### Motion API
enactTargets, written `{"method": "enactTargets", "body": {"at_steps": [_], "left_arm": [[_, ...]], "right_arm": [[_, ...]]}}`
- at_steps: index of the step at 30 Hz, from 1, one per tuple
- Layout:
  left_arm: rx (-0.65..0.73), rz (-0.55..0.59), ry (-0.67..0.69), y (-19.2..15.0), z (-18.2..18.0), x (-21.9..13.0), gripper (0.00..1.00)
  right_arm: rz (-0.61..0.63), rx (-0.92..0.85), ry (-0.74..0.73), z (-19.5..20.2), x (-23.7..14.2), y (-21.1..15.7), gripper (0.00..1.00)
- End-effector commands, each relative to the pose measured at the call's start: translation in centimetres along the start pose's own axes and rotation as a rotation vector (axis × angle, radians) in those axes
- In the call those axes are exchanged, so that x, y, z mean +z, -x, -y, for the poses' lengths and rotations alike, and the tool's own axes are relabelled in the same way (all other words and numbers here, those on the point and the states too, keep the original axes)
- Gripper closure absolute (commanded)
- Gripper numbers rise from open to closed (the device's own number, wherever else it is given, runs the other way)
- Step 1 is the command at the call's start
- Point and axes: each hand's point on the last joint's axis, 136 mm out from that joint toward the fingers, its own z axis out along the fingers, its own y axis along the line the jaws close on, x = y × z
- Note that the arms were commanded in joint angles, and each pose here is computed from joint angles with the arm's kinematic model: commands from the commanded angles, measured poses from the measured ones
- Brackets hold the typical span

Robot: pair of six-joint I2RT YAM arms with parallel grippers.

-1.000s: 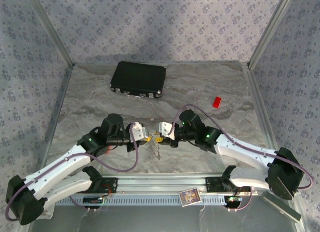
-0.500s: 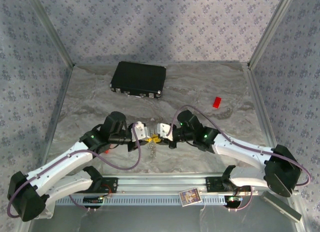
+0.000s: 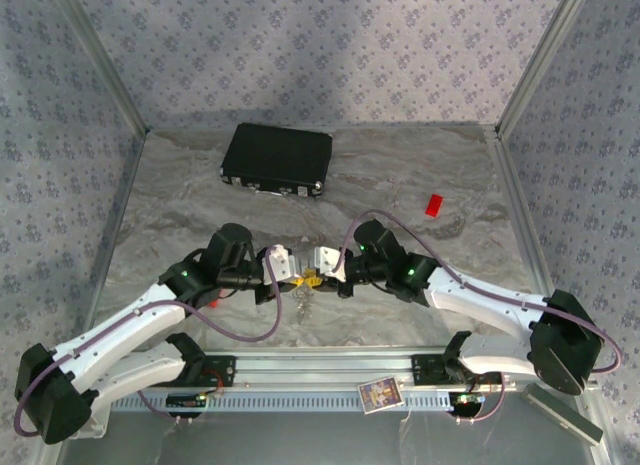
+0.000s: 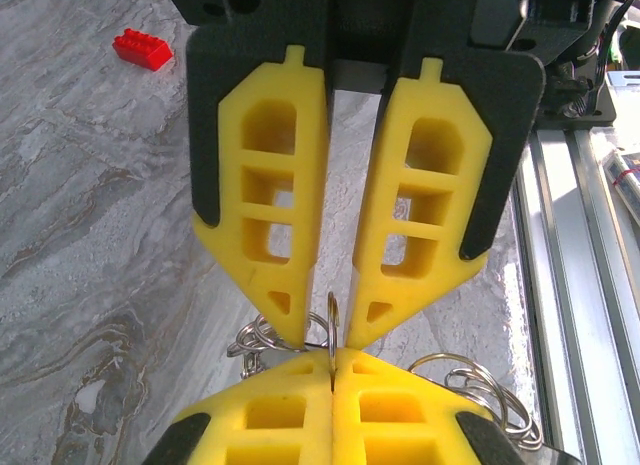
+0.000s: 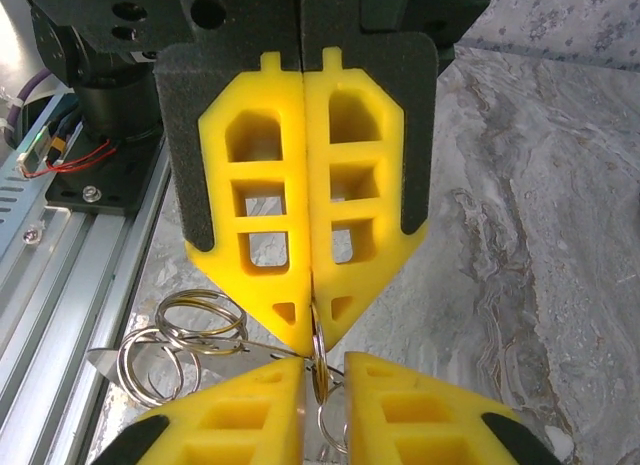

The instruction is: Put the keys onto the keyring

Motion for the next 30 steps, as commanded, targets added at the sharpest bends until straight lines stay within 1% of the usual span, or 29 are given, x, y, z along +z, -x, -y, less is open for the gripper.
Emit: {"method": "enactTargets", "body": {"at_steps": [1,5,7,8,9,11,12,17,19,24,30], "left_arm": [[0.042,0.036,-0.028,1.6,0.5,-0.4,1.0],[0.043,0.028,-0.028,1.4,0.5,-0.4,1.0],[0.04,0.025,-0.024,1.2,0.4,-0.4,1.0],[0.037,0.027,-0.015,1.2,0.3,-0.4,0.92],[0.026,0.034,-0.004,1.2,0.2,-0.4,0.8],[0.008,0.075,0.019,1.4,0.0,-0.4,0.68],[0.0,0.11,0.028,1.7,-0.1,-0.4,0.66],[-0.039,0.282,0.072,2.5,-0.1,-0.5,0.66],[-0.04,0.33,0.075,2.9,0.0,-0.6,0.67],[-0.051,0.352,0.073,2.3,0.1,-0.2,0.72],[-0.059,0.382,0.09,2.3,0.0,-0.3,0.74]], "right_arm": [[0.043,-0.013,0.008,0.1,-0.3,1.8,0.86],[0.045,-0.015,0.011,0.0,-0.3,1.8,1.0],[0.045,-0.013,0.016,0.0,-0.4,1.7,1.0],[0.048,-0.011,0.018,-0.1,-0.4,1.6,1.0],[0.055,-0.006,0.022,-0.1,-0.5,1.5,1.0],[0.072,0.01,0.025,0.0,-0.7,1.4,1.0],[0.083,0.019,0.026,0.1,-0.8,1.4,1.0],[0.153,0.044,0.03,0.3,-1.3,1.5,1.0],[0.167,0.051,0.035,0.3,-1.4,1.6,1.0],[0.181,0.062,0.048,0.2,-1.6,1.7,1.0],[0.18,0.072,0.055,0.0,-1.5,1.5,1.0]]}}
